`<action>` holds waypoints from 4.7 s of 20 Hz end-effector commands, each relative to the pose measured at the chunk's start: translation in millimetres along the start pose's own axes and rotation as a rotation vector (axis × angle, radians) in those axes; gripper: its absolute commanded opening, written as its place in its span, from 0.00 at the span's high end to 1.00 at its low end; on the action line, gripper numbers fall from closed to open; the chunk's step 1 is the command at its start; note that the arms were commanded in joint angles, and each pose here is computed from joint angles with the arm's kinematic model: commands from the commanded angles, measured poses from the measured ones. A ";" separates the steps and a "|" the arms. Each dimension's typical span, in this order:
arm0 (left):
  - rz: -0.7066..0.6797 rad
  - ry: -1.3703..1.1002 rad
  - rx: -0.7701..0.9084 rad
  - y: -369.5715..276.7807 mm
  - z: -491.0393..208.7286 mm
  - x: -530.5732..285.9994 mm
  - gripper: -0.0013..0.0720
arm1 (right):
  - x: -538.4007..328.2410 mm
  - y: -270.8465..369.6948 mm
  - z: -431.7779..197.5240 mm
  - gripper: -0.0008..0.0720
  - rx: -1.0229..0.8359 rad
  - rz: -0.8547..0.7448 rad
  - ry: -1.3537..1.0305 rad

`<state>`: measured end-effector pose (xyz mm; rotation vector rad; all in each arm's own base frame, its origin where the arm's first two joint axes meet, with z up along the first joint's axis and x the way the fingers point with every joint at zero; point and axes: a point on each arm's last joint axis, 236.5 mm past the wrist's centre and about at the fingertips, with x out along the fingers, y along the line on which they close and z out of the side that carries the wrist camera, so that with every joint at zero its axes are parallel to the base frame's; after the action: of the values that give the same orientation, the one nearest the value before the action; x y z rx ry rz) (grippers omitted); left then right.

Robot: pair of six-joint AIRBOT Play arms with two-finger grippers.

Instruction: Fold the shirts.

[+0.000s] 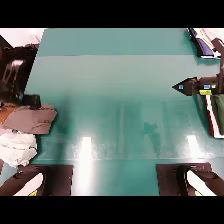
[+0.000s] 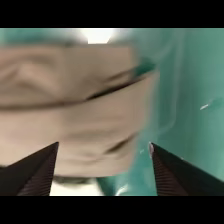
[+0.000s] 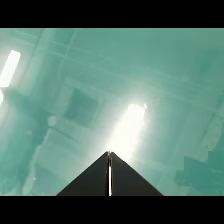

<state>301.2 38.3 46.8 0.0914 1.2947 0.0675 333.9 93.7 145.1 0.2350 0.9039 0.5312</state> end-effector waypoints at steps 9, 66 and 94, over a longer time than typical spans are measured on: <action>0.038 0.016 -0.144 17.9 -37.9 66.7 0.95 | 0.1 0.1 1.4 0.96 0.000 -0.001 -0.006; -0.671 0.048 0.118 -243.0 -55.6 68.3 0.93 | -50.2 33.5 52.4 0.96 -0.130 -0.006 -0.122; -0.653 0.237 0.193 -243.1 -57.3 73.0 0.95 | 0.7 17.3 -38.3 0.96 0.017 0.083 0.151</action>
<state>266.3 -191.5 -75.2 -0.1858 1.5104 -0.5968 300.2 109.9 131.7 0.2618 1.0345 0.6291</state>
